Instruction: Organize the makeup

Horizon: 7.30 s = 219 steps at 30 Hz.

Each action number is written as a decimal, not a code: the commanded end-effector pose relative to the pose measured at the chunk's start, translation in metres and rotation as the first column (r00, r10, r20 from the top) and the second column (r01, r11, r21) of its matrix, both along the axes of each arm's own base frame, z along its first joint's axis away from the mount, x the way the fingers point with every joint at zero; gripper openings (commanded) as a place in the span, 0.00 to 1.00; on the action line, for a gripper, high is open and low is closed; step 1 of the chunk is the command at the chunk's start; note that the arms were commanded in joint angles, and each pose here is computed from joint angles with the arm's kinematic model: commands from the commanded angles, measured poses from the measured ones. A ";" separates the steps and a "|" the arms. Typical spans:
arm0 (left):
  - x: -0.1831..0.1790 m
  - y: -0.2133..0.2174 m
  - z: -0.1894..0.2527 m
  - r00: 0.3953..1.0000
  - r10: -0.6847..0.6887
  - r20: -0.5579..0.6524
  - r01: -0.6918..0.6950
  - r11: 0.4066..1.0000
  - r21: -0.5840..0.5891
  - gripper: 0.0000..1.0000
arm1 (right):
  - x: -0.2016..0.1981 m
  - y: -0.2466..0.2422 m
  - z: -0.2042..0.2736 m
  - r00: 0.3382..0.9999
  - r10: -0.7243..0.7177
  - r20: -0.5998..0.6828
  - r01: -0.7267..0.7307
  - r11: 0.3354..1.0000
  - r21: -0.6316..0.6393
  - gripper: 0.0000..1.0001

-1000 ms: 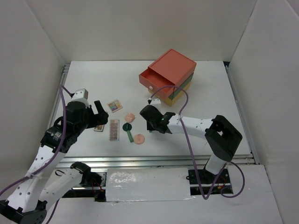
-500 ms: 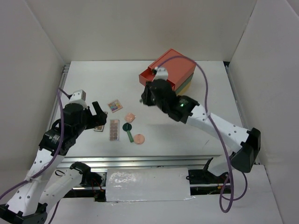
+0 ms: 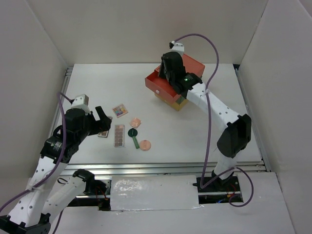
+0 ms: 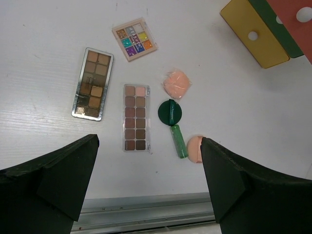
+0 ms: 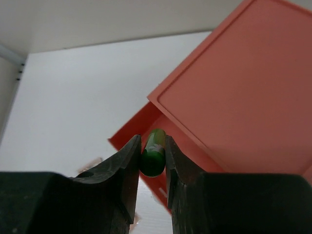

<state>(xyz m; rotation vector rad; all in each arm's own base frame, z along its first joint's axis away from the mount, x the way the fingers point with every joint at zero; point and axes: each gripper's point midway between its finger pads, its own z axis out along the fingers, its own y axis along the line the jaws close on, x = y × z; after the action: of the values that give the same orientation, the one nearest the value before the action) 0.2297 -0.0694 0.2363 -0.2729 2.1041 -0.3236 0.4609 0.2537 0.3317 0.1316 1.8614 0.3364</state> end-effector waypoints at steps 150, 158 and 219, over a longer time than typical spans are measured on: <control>0.004 0.021 0.005 0.995 0.096 0.033 -0.096 0.995 -0.003 0.99 | 0.029 -0.038 -0.125 0.969 -0.137 -0.205 -0.030 0.761 -0.649 0.00; 0.004 0.021 0.004 0.994 0.100 0.032 -0.100 0.995 -0.007 0.99 | -0.020 0.005 -0.110 0.963 0.070 -0.259 -0.205 0.815 -0.542 0.15; 0.284 -0.292 -0.104 0.961 -0.204 0.185 0.274 0.625 -0.731 0.47 | -0.308 -0.076 0.035 0.838 0.496 0.227 -0.538 0.819 0.196 1.00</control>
<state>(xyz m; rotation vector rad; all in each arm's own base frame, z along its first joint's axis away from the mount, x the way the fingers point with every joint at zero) 0.5059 -0.3632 0.1334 -0.4475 1.8345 -1.3786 0.1499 0.1759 0.3623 -0.2287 1.6806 0.9470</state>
